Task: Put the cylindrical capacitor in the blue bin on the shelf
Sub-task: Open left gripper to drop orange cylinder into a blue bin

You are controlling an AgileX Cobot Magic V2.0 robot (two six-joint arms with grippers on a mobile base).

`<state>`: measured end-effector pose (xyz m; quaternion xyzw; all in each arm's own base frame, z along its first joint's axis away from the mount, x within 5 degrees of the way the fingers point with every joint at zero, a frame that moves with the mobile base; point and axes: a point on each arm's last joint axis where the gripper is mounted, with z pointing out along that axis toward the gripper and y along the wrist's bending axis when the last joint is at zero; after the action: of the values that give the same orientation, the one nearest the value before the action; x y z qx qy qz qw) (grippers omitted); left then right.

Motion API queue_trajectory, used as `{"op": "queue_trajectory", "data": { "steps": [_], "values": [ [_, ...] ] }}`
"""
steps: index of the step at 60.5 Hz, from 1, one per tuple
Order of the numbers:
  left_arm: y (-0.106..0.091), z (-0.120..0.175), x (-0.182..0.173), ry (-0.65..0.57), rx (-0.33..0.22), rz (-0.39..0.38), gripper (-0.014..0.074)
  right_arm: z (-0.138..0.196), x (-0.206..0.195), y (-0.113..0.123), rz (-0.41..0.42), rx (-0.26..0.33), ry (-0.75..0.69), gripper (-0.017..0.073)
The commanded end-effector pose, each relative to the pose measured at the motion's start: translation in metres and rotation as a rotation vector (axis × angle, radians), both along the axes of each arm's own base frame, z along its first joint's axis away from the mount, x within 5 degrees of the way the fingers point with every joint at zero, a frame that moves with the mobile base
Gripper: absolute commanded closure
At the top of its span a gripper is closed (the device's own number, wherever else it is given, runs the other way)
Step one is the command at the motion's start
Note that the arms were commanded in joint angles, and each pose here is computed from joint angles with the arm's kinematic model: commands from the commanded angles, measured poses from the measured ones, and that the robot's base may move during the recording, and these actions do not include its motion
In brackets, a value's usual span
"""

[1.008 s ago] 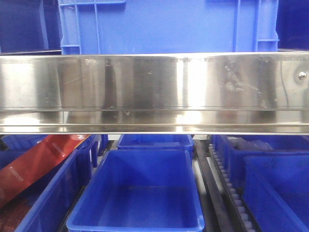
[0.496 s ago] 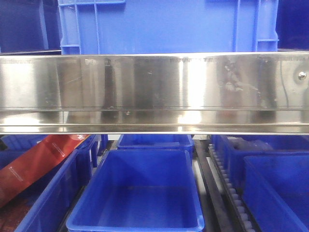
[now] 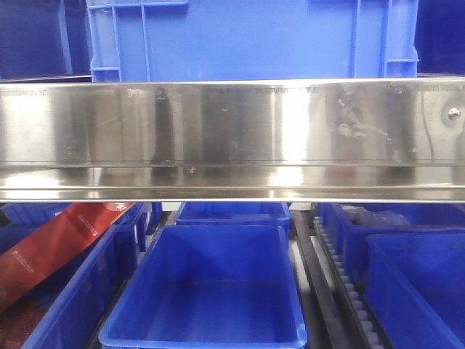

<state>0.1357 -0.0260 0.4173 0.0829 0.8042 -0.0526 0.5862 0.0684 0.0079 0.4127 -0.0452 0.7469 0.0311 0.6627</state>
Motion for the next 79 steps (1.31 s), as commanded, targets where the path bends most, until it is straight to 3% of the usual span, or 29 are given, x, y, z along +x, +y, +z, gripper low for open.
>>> {"op": "queue_trajectory", "data": {
  "steps": [1,4,12,25,38,52,59,72,79],
  "values": [
    [-0.014,0.022,0.009,-0.053,-0.002,-0.089,0.0704,0.006,-0.002,0.0,-0.003,0.004,-0.043,0.0721],
    [-0.026,0.033,0.02,-0.058,0.028,-0.152,0.0704,0.006,-0.002,0.0,-0.003,0.004,-0.043,0.0721],
    [-0.064,0.067,0.046,-0.08,0.027,-0.291,0.0704,0.006,-0.002,0.0,-0.003,0.004,-0.043,0.0721],
    [-0.136,0.088,0.104,-0.058,0.036,-0.428,0.0704,0.006,-0.002,0.0,-0.003,0.004,-0.045,0.0721],
    [-0.198,0.052,0.172,0.028,0.072,-0.464,0.0704,0.006,-0.002,0.0,-0.004,0.004,-0.048,0.0721],
    [-0.226,0.005,0.213,0.12,0.114,-0.463,0.0688,0.006,-0.002,0.0,-0.004,0.004,-0.048,0.0721],
    [-0.231,-0.009,0.221,0.148,0.125,-0.462,0.0524,0.006,-0.002,0.0,-0.004,0.004,-0.048,0.0721],
    [-0.233,-0.013,0.224,0.142,0.122,-0.462,-0.0029,0.006,-0.002,0.0,-0.004,0.004,-0.048,0.0721],
    [-0.231,-0.007,0.221,0.132,0.117,-0.462,0.006,0.006,-0.002,0.0,-0.004,0.005,-0.05,0.0721]
  ]
}}
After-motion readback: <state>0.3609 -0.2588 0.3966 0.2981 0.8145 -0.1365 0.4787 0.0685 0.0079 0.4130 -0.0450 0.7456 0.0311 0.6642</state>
